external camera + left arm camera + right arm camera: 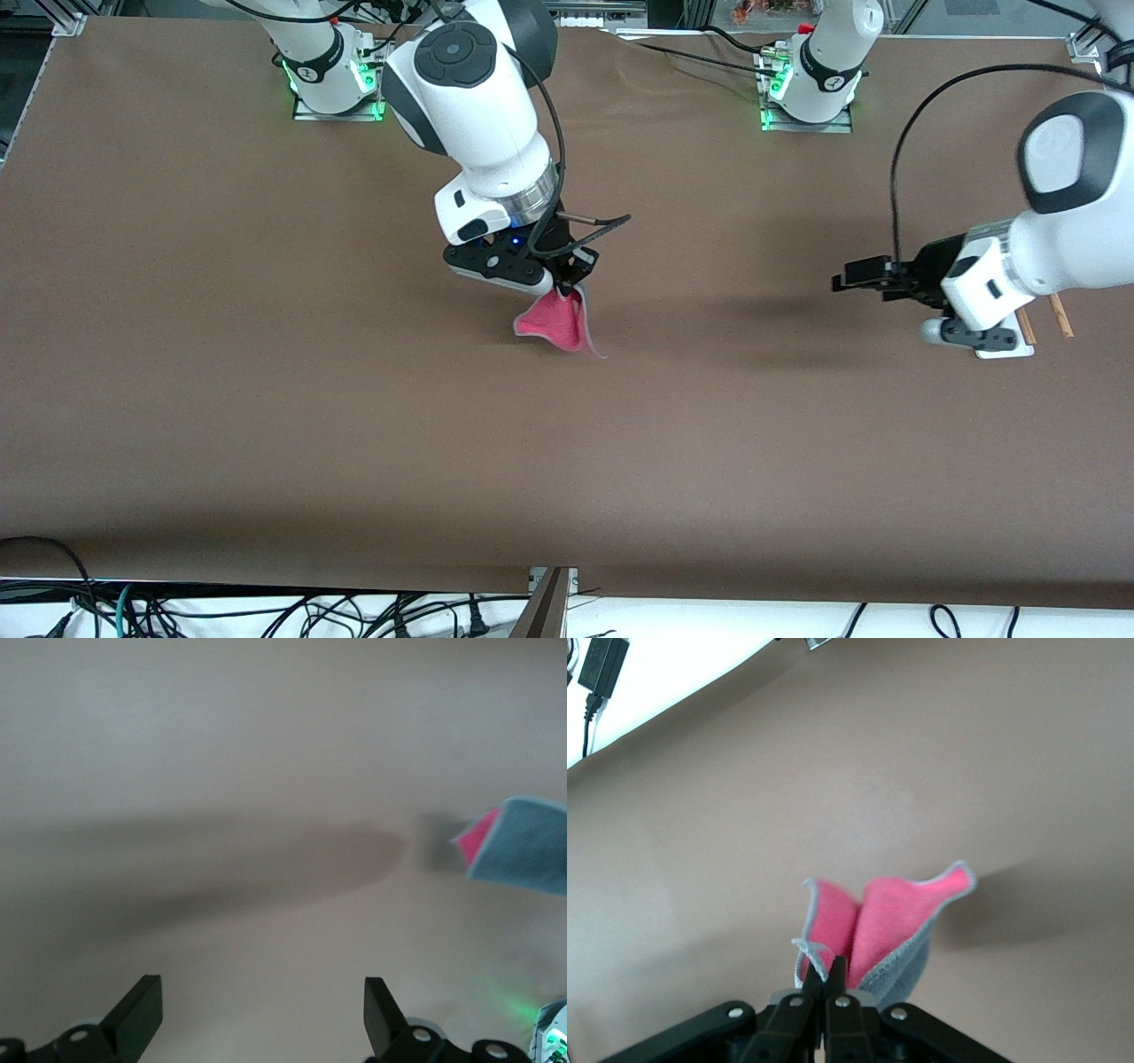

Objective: Pass towel and hang on rack
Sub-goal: 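Move the left gripper toward the towel held by the right gripper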

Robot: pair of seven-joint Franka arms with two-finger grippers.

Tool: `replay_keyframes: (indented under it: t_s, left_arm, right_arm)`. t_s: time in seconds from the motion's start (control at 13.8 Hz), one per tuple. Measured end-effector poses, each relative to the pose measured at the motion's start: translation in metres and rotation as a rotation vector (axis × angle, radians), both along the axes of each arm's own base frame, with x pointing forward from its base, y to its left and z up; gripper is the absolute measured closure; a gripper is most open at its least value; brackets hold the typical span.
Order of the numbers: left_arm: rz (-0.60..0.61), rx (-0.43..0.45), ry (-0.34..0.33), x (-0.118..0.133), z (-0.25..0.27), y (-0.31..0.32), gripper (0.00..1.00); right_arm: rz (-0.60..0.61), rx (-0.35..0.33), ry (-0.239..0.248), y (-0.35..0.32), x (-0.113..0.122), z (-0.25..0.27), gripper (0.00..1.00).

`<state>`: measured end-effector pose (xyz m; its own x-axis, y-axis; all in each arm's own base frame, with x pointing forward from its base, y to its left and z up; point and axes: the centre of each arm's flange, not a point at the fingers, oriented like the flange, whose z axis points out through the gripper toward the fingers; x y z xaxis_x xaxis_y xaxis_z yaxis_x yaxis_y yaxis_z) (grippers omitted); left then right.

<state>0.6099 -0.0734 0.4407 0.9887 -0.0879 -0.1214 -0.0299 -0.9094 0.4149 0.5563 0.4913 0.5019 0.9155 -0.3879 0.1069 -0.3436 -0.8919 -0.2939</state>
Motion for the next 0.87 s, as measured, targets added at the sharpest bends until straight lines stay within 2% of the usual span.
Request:
replay_keyframes:
  t_s: [0.14, 0.51, 0.87]
  left_arm:
    - [-0.053, -0.054, -0.075, -0.002, -0.030, -0.035, 0.00]
    - [-0.191, -0.125, -0.244, -0.005, -0.085, -0.112, 0.00]
    - [-0.368, -0.134, -0.394, -0.010, -0.131, -0.172, 0.00]
  right_arm:
    - [0.000, 0.002, -0.001, 0.001, 0.000, 0.001, 0.98]
    - [-0.002, 0.009, -0.011, 0.000, 0.001, 0.006, 0.98]
    - [-0.003, 0.014, -0.015, 0.000, 0.001, 0.009, 0.98]
